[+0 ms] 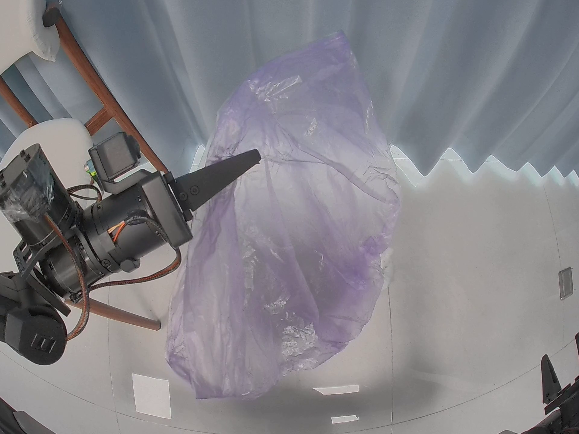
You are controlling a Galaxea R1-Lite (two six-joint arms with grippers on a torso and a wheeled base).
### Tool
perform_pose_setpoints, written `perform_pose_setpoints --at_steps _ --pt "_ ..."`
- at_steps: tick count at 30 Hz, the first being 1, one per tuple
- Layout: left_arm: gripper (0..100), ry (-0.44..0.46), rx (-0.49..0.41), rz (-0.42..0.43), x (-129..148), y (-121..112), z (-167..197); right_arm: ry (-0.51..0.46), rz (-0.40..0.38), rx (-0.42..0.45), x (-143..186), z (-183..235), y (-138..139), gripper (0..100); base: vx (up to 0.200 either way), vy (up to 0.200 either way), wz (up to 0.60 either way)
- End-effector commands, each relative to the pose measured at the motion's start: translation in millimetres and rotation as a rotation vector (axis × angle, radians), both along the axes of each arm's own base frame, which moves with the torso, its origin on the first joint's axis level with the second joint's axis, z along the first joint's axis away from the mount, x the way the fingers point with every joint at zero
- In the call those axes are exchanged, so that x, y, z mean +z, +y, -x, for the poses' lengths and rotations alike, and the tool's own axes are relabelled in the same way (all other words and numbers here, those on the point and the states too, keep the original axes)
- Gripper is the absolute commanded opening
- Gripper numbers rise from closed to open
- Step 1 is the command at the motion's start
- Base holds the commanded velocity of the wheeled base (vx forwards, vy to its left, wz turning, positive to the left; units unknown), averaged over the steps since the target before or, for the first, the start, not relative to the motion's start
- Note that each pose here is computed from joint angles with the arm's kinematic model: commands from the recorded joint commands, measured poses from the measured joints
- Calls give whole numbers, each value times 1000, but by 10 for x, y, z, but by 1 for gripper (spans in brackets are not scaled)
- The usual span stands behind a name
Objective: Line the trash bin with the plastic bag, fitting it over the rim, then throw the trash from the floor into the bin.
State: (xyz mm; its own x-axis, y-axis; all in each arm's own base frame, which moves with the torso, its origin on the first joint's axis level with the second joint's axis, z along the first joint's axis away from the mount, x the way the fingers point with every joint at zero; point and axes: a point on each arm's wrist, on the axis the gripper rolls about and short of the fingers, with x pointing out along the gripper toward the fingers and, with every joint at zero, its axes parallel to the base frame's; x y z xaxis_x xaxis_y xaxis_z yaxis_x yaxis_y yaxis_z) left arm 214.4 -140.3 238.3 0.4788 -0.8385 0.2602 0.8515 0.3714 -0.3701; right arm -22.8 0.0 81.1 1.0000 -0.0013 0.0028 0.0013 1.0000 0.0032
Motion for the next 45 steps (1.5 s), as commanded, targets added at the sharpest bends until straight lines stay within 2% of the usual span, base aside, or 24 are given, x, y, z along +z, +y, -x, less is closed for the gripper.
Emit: perform_pose_setpoints --at_steps 1,5,18,27,45 --pt "0 15 49 -10 -48 100 -115 0 0 0 -53 0 0 100 0 0 0" --pt "0 18 71 -14 -61 156 -153 0 0 0 -53 0 0 100 0 0 0" --pt "0 31 61 -23 -92 154 -94 0 0 0 -53 0 0 100 0 0 0" --pt "0 98 52 -62 -312 80 -195 0 0 0 -53 0 0 100 0 0 0" --pt "0 160 11 -103 -512 21 -275 0 0 0 -53 0 0 100 0 0 0"
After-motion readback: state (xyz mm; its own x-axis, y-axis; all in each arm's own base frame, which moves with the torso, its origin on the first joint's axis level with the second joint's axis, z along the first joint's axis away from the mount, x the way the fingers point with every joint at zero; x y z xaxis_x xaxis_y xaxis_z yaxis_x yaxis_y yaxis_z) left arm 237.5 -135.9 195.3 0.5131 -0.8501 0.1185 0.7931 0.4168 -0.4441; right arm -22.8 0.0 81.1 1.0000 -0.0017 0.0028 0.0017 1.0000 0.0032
